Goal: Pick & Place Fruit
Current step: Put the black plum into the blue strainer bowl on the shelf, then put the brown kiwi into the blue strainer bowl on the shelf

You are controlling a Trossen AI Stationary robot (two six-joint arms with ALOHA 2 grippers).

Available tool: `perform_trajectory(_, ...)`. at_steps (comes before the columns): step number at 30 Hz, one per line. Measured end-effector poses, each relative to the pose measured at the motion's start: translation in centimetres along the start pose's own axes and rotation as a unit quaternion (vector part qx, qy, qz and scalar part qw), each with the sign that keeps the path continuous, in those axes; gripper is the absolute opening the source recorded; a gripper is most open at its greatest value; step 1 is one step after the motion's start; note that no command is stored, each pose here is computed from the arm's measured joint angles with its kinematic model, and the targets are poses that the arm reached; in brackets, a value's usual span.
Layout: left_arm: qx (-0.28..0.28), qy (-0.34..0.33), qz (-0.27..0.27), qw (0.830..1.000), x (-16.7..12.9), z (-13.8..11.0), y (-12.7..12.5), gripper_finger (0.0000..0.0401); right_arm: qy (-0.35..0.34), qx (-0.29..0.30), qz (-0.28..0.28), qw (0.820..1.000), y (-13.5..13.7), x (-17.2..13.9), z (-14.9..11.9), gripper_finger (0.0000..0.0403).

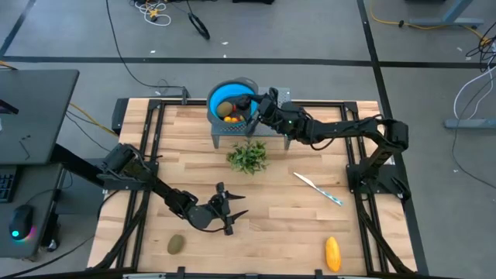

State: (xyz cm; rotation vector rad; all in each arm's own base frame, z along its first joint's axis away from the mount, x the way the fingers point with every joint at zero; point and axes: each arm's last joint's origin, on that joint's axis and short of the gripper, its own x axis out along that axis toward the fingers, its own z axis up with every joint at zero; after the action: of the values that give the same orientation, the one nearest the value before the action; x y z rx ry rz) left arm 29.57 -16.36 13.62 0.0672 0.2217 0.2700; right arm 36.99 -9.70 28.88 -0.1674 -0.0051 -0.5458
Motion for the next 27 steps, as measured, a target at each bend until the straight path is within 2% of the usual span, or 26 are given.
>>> perform_trajectory(6, 0.001, 0.002, 0.001, 1.000, 0.0, 0.0, 0.0, 0.0233, -0.012, -0.004, 0.026, 1.000, -0.6, 0.5, -0.3, 0.0313)
perform_trajectory(13, 0.001, 0.004, -0.003, 1.000, 0.0, -0.1, 0.0, 0.0233, 0.003, -0.002, 0.024, 1.000, -0.7, 0.6, -0.7, 0.0354)
perform_trajectory(19, 0.002, 0.006, -0.003, 1.000, 0.0, -0.1, 0.0, 0.0233, -0.001, -0.003, 0.032, 0.999, -0.2, 0.2, -0.3, 0.0359)
perform_trajectory(23, 0.002, 0.007, -0.002, 1.000, 0.0, -0.1, 0.0, 0.0233, -0.020, -0.004, 0.049, 0.999, 0.9, -0.8, 1.2, 0.0359)
perform_trajectory(27, 0.004, 0.012, -0.002, 1.000, 0.0, -0.3, 0.0, 0.0233, 0.022, -0.012, 0.092, 0.995, 2.8, -2.7, 2.2, 0.0359)
